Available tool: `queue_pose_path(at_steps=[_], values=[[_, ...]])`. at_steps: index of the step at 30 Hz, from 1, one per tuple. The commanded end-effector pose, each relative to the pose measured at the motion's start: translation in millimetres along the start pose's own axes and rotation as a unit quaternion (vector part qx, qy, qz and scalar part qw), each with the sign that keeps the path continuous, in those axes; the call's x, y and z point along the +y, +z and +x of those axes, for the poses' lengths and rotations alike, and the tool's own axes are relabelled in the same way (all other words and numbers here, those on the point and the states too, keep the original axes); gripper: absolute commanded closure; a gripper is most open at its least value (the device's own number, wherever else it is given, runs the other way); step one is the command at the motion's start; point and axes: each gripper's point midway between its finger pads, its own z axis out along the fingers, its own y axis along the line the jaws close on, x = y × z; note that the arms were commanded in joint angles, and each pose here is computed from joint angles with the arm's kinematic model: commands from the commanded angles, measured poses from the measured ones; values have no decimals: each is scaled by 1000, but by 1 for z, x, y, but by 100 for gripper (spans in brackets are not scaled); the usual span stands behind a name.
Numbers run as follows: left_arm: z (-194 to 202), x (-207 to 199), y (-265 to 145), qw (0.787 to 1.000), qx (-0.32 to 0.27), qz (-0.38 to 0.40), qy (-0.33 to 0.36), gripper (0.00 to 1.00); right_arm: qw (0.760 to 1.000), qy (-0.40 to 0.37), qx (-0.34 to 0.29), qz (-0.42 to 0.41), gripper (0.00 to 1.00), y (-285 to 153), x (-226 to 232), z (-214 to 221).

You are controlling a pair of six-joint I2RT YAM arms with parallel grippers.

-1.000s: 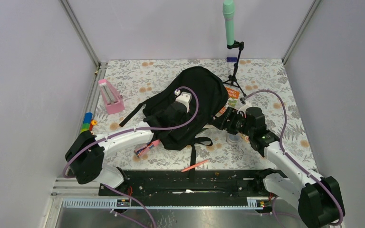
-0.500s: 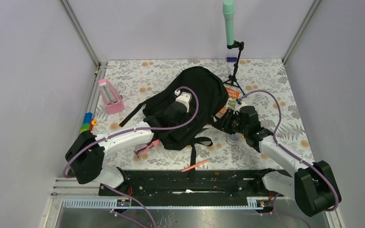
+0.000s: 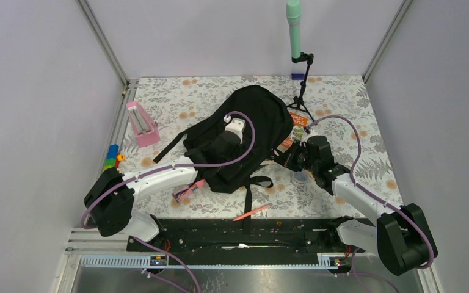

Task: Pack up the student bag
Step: Zip the student bag at the center of the board.

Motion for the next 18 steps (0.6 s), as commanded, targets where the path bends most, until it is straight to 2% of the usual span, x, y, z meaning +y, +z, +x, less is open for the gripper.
queue_pose_path(at_steps=[1, 18], values=[[-19, 18, 1, 999, -21, -46, -6, 100, 999, -14, -32, -7, 100, 0, 8, -15], [-42, 56, 4, 996, -38, -70, -38, 100, 999, -20, -32, 18, 100, 1, -7, -10]])
